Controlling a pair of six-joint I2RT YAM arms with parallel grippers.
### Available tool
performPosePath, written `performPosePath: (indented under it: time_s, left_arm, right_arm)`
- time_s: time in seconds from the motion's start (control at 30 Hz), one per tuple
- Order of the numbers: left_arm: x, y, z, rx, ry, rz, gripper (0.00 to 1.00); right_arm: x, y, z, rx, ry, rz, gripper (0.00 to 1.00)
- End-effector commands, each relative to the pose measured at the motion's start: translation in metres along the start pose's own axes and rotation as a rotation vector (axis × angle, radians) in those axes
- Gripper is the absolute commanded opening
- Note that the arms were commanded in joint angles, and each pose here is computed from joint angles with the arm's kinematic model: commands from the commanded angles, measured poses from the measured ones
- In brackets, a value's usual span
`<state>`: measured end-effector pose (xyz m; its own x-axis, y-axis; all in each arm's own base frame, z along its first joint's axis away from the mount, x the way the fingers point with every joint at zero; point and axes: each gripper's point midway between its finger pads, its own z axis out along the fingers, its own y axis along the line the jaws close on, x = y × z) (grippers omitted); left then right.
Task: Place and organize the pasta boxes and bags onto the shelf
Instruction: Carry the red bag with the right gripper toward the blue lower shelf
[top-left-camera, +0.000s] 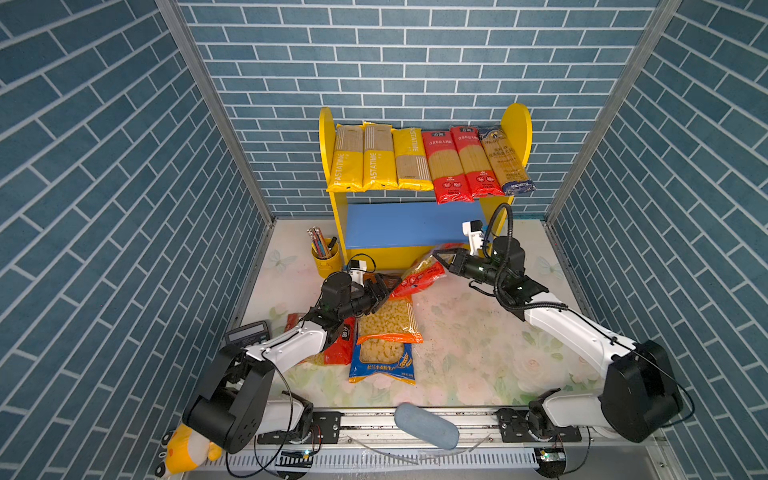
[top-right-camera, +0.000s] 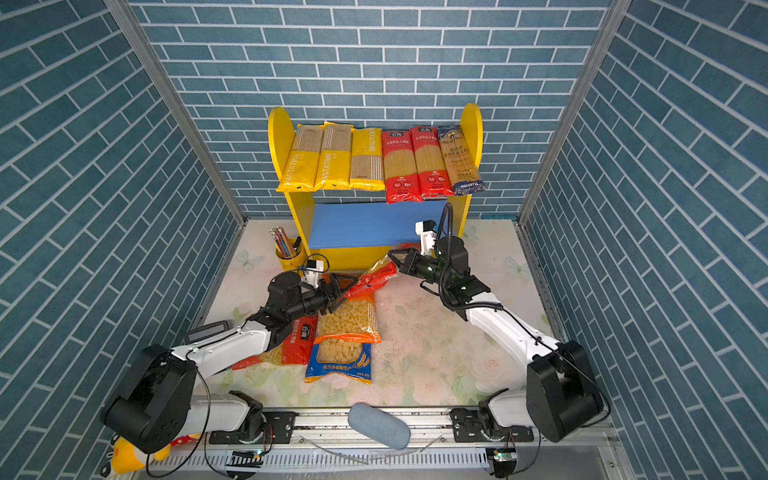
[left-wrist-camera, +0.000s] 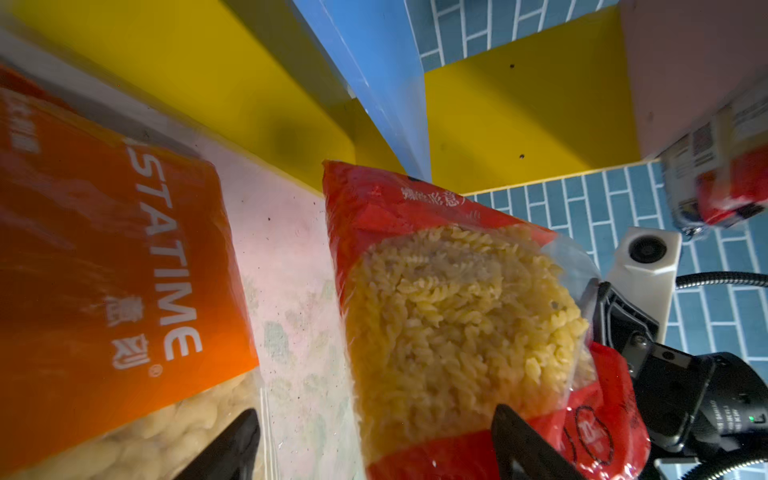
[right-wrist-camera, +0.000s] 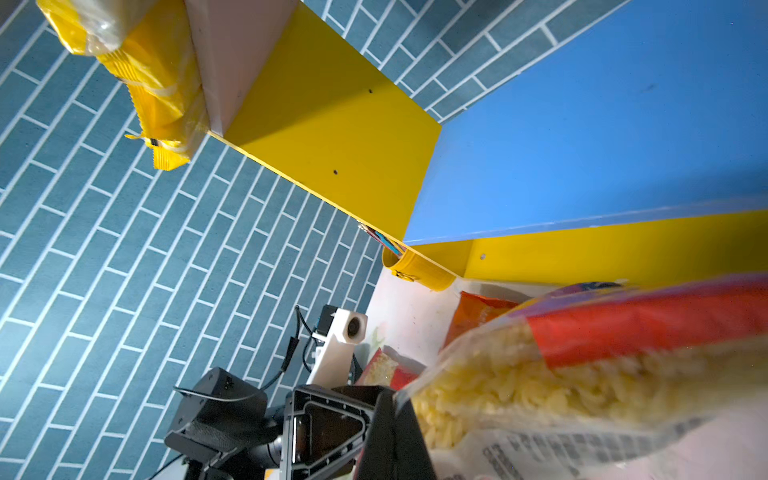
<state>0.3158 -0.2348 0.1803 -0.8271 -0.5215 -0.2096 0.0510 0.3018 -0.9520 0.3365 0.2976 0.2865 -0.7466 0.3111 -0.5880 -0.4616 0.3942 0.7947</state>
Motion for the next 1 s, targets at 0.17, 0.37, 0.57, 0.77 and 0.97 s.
performPosePath:
  time_s: [0.17, 0.37, 0.57, 0.77, 0.97]
  left_arm:
    - [-0.043, -0.036, -0.028, 0.263, -0.158, -0.157, 0.93]
    - [-0.055, -0.051, -0.025, 0.31, -0.179, -0.157, 0.92]
    - [-0.054, -0.062, -0.03, 0.33, -0.18, -0.134, 0.91]
    - [-0.064, -0.074, -0.03, 0.343, -0.214, -0.072, 0.82]
    - [-0.078, -0.061, -0.008, 0.269, -0.228, 0.015, 0.77]
  right_arm:
    - [-0.071, 0.101, 0.029, -0.292, -0.274, -0.136, 0.0]
    - [-0.083, 0.127, 0.049, -0.379, -0.286, -0.166, 0.0]
    - [-0.089, 0.168, 0.052, -0.464, -0.261, -0.242, 0.0]
    - [-0.08, 0.188, 0.064, -0.551, -0.195, -0.277, 0.0]
    - [-0.062, 0.143, 0.09, -0.506, -0.092, -0.255, 0.0]
